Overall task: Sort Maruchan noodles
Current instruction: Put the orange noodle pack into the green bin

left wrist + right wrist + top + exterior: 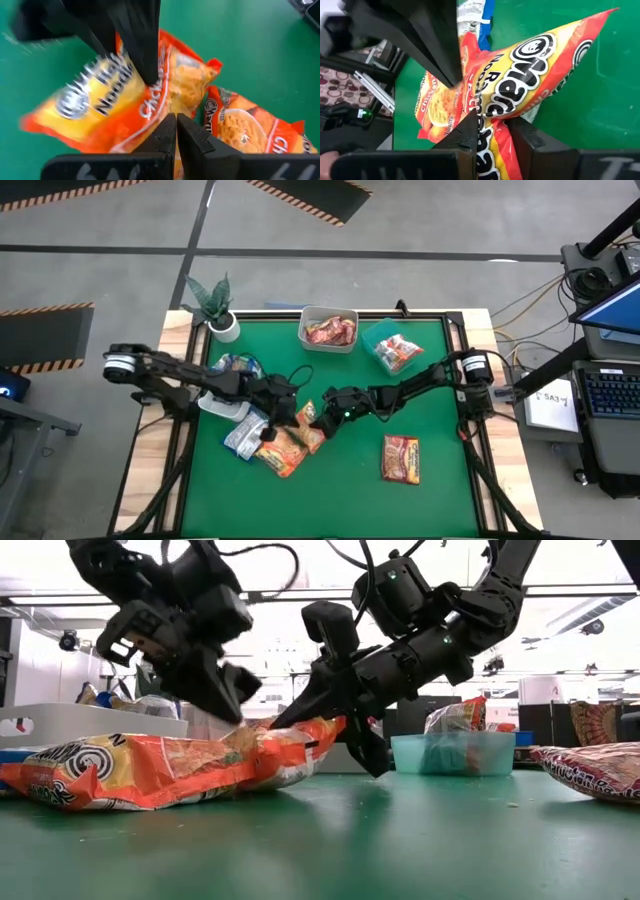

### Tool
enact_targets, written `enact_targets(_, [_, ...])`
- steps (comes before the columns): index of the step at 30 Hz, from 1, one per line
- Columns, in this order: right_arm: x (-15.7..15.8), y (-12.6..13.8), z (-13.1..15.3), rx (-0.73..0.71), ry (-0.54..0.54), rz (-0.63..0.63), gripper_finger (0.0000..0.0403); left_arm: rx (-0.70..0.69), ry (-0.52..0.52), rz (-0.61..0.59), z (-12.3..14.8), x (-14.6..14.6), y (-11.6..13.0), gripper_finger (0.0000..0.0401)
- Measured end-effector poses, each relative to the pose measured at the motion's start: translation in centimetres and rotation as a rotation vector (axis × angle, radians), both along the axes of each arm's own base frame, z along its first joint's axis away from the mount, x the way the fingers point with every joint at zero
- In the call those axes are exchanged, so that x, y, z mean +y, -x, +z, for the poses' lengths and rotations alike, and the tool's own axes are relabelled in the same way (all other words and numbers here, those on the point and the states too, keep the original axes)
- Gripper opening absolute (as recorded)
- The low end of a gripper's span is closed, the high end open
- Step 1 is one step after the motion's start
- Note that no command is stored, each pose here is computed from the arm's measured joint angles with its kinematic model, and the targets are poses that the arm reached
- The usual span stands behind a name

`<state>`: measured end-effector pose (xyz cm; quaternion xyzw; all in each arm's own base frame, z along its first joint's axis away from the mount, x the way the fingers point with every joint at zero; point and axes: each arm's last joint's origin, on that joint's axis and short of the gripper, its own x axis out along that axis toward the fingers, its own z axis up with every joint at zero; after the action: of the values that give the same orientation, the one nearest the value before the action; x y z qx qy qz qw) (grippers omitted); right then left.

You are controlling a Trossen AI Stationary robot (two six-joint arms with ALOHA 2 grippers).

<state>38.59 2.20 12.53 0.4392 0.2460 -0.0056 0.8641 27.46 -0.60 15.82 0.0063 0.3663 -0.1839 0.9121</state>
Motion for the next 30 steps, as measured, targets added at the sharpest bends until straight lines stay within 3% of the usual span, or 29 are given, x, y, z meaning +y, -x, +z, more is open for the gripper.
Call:
enact_targets(7, [-1.6, 0.2, 1.6, -0.033, 0.034, 0.002, 0.0058, -0.164, -0.080, -0.015, 4.6, 1.2, 2.2, 0.0000])
enact_targets(16, [-5.3, 3.2, 7.2, 0.018, 0.206, -0.058, 0.0058, -0.436, -0.208, -0.027, 9.8, 2.1, 5.1, 0.0000])
enact_targets(25, [-10.4, 10.5, 14.5, 0.100, 0.385, -0.301, 0.0058, -0.587, -0.451, 0.152, 12.6, 3.7, 7.1, 0.0000])
enact_targets(30, [-13.5, 14.9, 16.4, 0.172, 0.408, -0.434, 0.0058, -0.577, -0.499, 0.229, 12.7, 4.6, 7.3, 0.0000])
